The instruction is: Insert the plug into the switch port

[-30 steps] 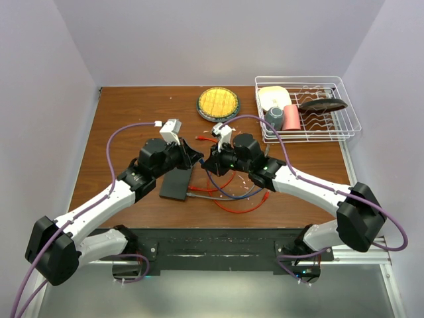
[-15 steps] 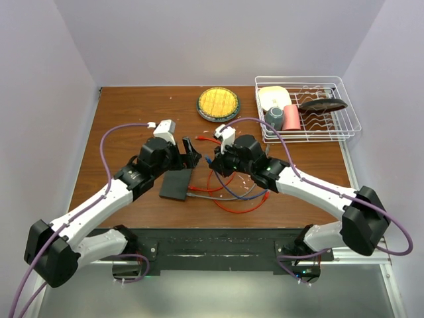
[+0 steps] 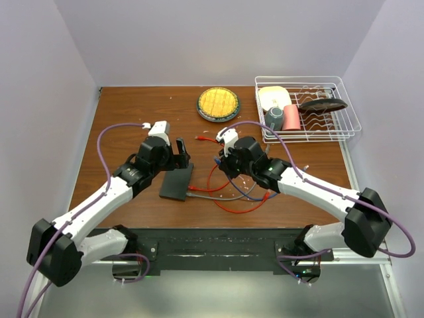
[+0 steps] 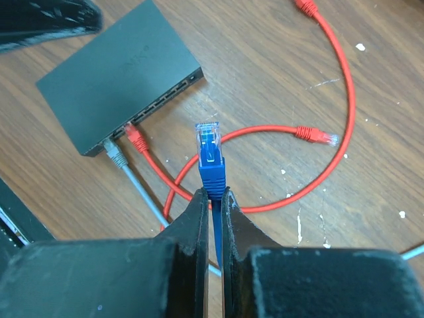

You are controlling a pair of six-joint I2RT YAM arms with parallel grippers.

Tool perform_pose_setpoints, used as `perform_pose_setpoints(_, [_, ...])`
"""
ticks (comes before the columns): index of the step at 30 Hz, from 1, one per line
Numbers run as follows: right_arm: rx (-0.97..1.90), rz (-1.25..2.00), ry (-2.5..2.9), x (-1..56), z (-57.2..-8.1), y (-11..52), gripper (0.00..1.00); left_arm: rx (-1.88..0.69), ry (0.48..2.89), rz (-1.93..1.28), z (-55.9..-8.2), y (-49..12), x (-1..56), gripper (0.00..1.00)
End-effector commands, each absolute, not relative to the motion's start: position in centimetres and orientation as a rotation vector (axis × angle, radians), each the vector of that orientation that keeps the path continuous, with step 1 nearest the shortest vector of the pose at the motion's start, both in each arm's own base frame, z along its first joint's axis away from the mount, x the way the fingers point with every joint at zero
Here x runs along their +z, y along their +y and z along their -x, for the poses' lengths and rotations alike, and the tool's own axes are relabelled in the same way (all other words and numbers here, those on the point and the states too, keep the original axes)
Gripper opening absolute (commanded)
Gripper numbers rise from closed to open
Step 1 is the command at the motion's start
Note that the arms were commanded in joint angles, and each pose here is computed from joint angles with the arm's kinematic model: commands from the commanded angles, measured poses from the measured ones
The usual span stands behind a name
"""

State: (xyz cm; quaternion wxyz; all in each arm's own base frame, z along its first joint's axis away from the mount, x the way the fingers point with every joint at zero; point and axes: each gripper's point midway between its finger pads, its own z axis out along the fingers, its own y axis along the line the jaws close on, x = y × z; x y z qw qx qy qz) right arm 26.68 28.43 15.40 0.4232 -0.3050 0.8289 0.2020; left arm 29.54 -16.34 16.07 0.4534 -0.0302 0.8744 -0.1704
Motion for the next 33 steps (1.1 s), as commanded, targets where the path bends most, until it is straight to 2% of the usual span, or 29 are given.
perform_pose_setpoints(1, [0.501,0.75,2.088,14.7,-26.8,28.5,0.0,-0.386,2.19,0.02,-30.4,-16.2,15.0,0.98])
perform_pose_setpoints(7, [0.555,0.708,2.056,15.5,-26.5,28.7,0.0,-0.375,2.221,0.036,-29.4,-15.4,14.0,0.98])
perform_pose_setpoints(17, [0.482,0.582,1.983,19.2,-28.3,27.5,0.0,-0.373,2.181,0.047,-28.5,-14.1,14.6,0.99])
perform_pose_setpoints(25, [0.551,0.475,1.751,22.8,-26.8,25.1,0.0,-0.397,2.191,0.046,-28.8,-14.7,14.2,1.0])
perform_pose_setpoints(33, [0.536,0.676,1.721,20.9,-27.3,27.5,0.0,-0.344,2.183,0.007,-29.7,-14.3,13.8,1.0])
